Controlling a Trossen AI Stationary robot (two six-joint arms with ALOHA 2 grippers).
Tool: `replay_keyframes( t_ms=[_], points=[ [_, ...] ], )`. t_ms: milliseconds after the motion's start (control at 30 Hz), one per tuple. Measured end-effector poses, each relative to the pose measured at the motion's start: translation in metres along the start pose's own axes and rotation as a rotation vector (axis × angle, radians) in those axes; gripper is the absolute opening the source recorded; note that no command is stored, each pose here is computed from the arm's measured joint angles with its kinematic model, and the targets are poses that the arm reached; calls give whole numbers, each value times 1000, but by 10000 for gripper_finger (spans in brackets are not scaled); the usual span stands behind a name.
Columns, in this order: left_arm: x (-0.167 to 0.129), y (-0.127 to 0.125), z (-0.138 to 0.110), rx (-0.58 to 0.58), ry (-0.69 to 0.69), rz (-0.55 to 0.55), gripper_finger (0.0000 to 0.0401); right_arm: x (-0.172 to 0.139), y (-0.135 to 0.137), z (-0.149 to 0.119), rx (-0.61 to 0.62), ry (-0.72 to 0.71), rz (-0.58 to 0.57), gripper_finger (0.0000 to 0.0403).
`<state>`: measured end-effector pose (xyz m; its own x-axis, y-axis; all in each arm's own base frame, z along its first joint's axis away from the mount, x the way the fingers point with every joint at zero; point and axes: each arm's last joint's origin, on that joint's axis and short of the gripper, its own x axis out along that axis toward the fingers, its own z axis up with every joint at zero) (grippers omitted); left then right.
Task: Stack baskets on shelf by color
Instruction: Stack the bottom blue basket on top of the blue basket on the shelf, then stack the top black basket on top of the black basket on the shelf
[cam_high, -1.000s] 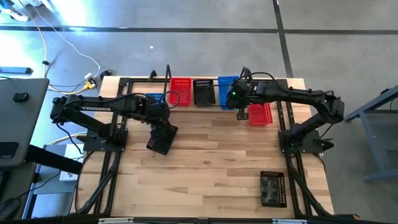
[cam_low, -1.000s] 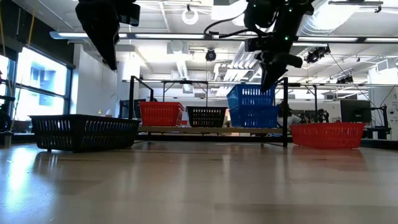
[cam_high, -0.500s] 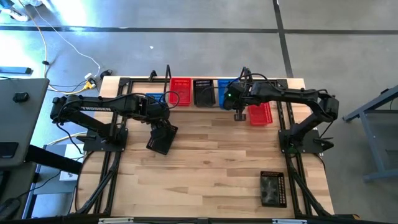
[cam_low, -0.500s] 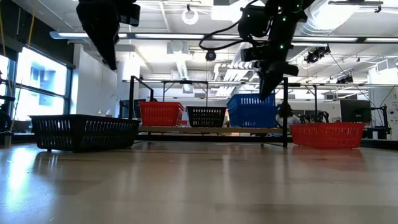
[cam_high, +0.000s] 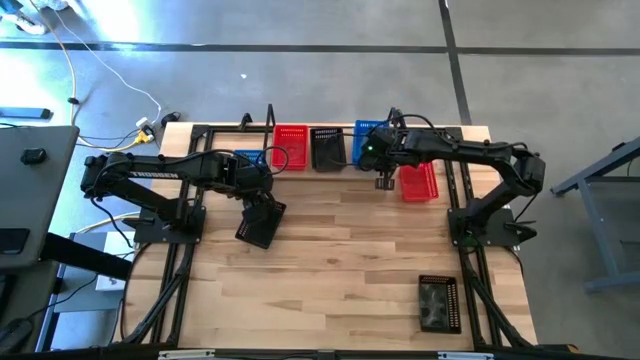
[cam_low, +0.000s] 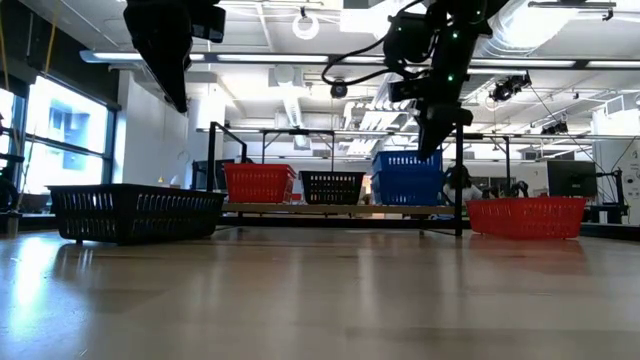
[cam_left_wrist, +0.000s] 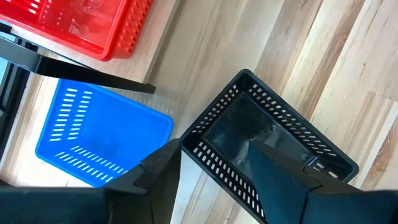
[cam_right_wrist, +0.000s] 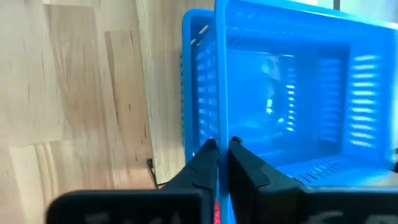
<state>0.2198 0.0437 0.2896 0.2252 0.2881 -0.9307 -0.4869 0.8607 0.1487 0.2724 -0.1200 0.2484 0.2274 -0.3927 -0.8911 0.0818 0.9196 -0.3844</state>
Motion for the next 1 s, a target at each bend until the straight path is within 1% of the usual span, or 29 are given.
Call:
replay_keyframes(
  t_ms=[233,367,567,700,900,1000],
  points=[
    [0,0,0,1,0,0,179,0,-1,0,14,0,-1,88],
    [0,0,0,3,1,-4,179,-8,-3,4,24,-22,-8,111],
    [0,0,0,4,1,-4,179,-24,-10,9,90,-30,-8,113],
    [0,-2,-1,8,11,-39,179,-31,-12,9,150,-12,4,113],
    [-3,-15,-5,108,17,-105,179,-41,-7,14,267,-27,61,113],
    [-6,-23,-8,152,13,-121,179,-47,0,17,293,-28,72,113]
  ],
)
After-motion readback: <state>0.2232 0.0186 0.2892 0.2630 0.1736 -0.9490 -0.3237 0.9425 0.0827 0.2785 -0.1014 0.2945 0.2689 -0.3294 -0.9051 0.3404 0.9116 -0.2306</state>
